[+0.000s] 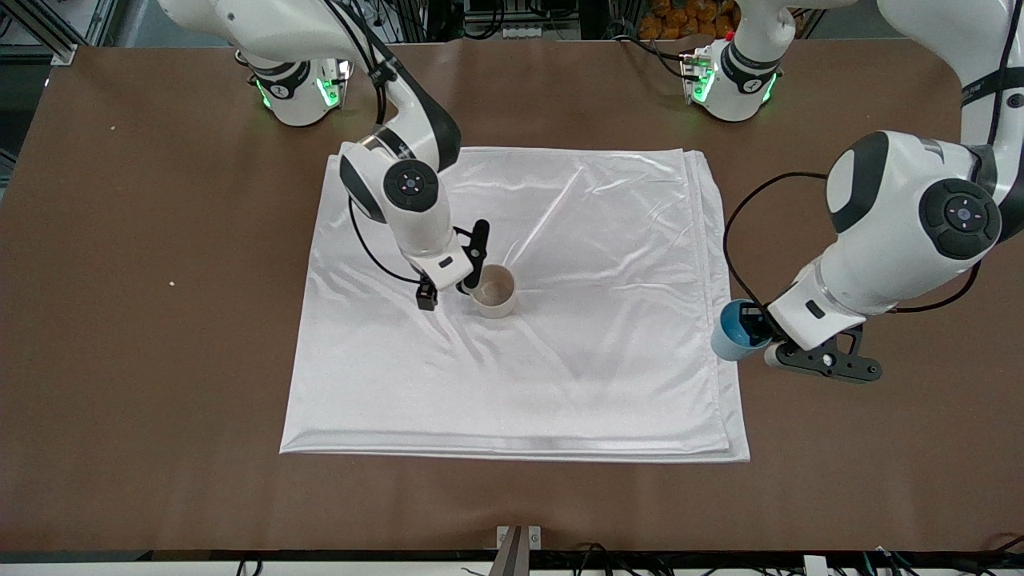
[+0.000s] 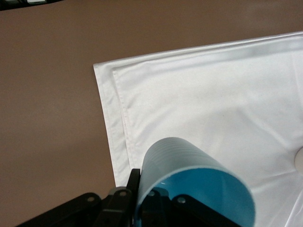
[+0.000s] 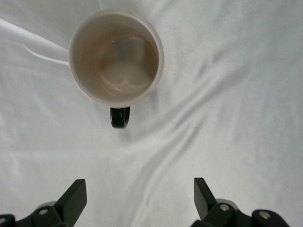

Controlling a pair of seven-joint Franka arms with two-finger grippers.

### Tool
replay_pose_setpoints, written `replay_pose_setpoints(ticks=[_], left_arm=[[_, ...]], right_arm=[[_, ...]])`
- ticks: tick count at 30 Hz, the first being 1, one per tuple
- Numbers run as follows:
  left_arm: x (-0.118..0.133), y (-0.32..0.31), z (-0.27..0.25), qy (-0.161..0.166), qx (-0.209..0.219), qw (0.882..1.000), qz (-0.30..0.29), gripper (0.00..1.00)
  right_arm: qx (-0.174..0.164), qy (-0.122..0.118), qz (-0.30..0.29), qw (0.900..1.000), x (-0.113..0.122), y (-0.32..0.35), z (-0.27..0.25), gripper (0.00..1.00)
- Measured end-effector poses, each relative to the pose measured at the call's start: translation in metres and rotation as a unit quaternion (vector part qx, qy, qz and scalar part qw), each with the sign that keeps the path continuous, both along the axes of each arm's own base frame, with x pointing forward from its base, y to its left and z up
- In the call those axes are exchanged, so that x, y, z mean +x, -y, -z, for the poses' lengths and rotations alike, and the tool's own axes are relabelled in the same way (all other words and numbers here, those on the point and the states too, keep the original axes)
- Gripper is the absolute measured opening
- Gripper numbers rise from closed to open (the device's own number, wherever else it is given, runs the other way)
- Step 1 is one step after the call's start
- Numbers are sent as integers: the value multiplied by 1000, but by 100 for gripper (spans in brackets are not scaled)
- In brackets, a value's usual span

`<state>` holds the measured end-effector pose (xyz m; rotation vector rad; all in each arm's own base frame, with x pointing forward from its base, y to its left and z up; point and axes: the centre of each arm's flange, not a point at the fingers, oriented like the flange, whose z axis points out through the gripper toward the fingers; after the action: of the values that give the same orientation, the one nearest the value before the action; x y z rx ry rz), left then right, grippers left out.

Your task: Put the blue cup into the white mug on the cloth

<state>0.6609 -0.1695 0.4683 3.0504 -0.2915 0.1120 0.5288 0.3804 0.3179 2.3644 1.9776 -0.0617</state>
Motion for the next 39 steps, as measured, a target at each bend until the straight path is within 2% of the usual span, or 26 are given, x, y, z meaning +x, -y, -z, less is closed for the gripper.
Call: replay_pose_setpoints(ticks=[10,18,22,30,39], left_arm=[[-26,67,-4,-25,-22,999,-34,5],[-56,134,-7,-37,-30,998,-44,5],[-72,167,-2,-45,-29,997,-52,5],[-104,234,23,-57,-30,996,-62,5],[-132,291,58,-59,-29,995,-73,5]], right_arm=[[-5,19,53,998,13,63,-121,100],[-13,21,101,995,22,114,-221,100],[-6,37,131,991,31,146,-258,100],[0,59,191,980,38,217,-298,100],[-15,39,260,965,38,298,-309,100]])
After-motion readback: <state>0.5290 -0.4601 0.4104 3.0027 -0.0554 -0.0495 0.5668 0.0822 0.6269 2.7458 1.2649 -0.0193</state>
